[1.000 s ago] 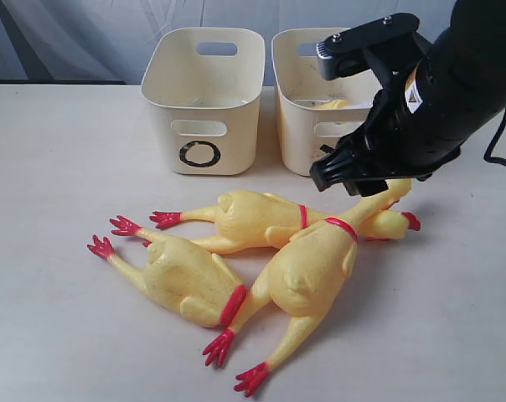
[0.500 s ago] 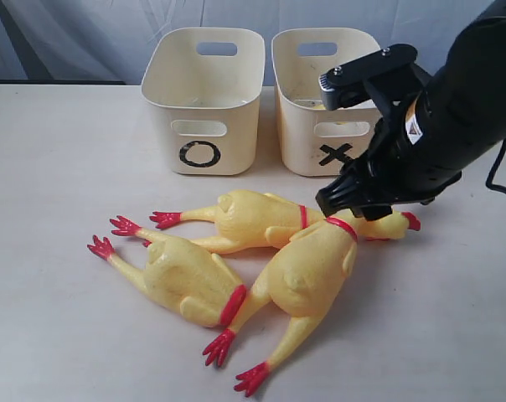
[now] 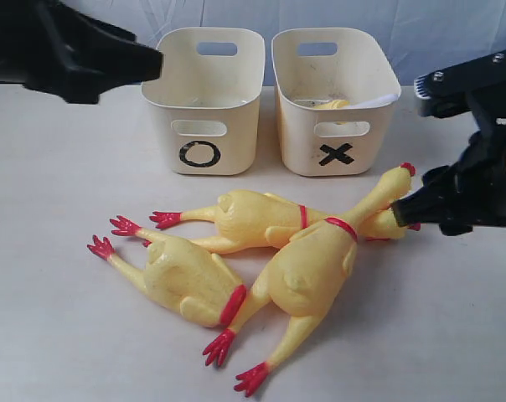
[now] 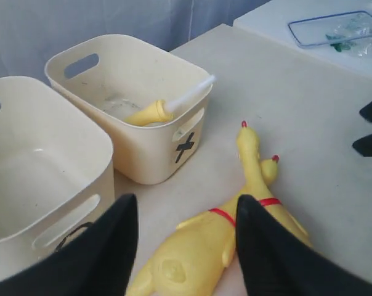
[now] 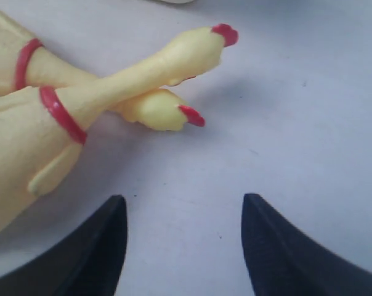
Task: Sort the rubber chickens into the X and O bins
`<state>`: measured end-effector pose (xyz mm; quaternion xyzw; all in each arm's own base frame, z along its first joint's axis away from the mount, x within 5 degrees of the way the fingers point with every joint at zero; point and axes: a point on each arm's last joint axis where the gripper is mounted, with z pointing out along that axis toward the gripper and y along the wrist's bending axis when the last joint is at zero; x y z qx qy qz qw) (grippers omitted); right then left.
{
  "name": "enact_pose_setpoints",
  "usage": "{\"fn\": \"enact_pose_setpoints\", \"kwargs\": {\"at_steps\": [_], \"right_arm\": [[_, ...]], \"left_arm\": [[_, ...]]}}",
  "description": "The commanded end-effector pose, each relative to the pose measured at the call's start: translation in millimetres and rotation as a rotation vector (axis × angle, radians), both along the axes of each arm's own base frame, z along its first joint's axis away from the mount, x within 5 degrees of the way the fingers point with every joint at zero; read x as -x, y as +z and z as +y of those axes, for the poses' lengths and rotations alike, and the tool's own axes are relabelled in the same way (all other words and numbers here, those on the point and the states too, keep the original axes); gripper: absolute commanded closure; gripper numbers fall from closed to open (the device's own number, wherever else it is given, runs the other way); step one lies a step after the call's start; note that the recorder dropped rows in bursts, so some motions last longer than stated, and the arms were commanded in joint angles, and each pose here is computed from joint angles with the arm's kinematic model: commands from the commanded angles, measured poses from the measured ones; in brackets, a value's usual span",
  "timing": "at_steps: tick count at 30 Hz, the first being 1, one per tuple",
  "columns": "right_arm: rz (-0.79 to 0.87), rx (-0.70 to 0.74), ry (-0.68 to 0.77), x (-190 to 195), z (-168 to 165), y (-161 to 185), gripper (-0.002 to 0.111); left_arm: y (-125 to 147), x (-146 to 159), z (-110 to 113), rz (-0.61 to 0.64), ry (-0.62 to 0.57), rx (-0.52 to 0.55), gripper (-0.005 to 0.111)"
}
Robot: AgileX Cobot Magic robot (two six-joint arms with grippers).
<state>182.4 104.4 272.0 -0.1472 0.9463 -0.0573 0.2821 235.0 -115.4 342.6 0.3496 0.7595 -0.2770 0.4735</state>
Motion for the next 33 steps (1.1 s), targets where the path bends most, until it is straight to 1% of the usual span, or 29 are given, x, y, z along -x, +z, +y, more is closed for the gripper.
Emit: {"fn": "enact_pose_setpoints", "kwargs": {"at_steps": [1, 6, 10, 12, 13, 16, 17, 19, 20, 21, 24, 25, 26, 27, 28, 30, 33], "right_arm": [[-0.134, -0.07, -0.093, 26.8, -30.1, 9.7, 0.055], [-0.218, -0.144, -0.139, 54.6, -54.7, 27.9, 0.055], [-0.315, -0.22, -0.152, 76.0, -73.3, 43.9, 0.055], [-0.354, -0.233, -0.133, 84.8, -80.6, 49.1, 0.055], [-0.381, -0.22, -0.101, 93.4, -87.8, 52.5, 0.055], [-0.411, -0.207, -0.04, 104.0, -94.5, 55.6, 0.055], [-0.414, -0.193, -0.002, 106.9, -95.4, 55.9, 0.055], [-0.398, -0.21, 0.093, 121.1, -98.3, 54.7, 0.055], [-0.396, -0.216, 0.099, 123.5, -99.3, 54.5, 0.055], [-0.4, -0.217, 0.098, 127.6, -102.7, 54.3, 0.055], [-0.443, -0.21, 0.093, 133.2, -109.8, 56.3, 0.055], [-0.452, -0.212, 0.092, 134.1, -110.9, 56.7, 0.055], [-0.456, -0.214, 0.093, 134.5, -111.1, 57.0, 0.055], [-0.459, -0.217, 0.094, 134.7, -111.3, 57.2, 0.055], [-0.458, -0.216, 0.093, 134.8, -111.4, 57.1, 0.055], [-0.458, -0.216, 0.093, 134.8, -111.4, 57.1, 0.055], [-0.458, -0.216, 0.093, 134.8, -111.4, 57.1, 0.055]], "left_arm": [[-18.9, -18.8, -52.5, -0.026, -0.113, -0.112, 0.058], [-40.5, -36.1, -91.4, -0.007, -0.124, -0.132, 0.058], [-61.1, -44.8, -123.3, 0.04, -0.184, -0.153, 0.058], [-70.4, -50.3, -137.7, 0.064, -0.191, -0.154, 0.058], [-78.4, -55.6, -149.7, 0.075, -0.197, -0.157, 0.058], [-89.4, -61.3, -167.6, 0.082, -0.22, -0.166, 0.058], [-93.5, -63.3, -172.9, 0.089, -0.223, -0.166, 0.058], [-113.2, -70.6, -191.3, 0.132, -0.233, -0.174, 0.058], [-117.3, -71.1, -195.4, 0.142, -0.236, -0.175, 0.058], [-125.2, -70.7, -203.5, 0.153, -0.256, -0.186, 0.058], [-137.4, -64.0, -224.6, 0.168, -0.302, -0.2, 0.058], [-142.9, -60.4, -232.4, 0.164, -0.319, -0.223, 0.058], [-150.2, -59.5, -235.9, 0.163, -0.321, -0.26, 0.058], [-158.7, -60.3, -239.9, 0.176, -0.296, -0.306, 0.058], [-164.6, -62.3, -241.3, 0.198, -0.267, -0.324, 0.058], [-169.6, -63.7, -242.6, 0.242, -0.25, -0.33, 0.058], [-176.9, -64.6, -247.9, 0.281, -0.268, -0.34, 0.058]]}}
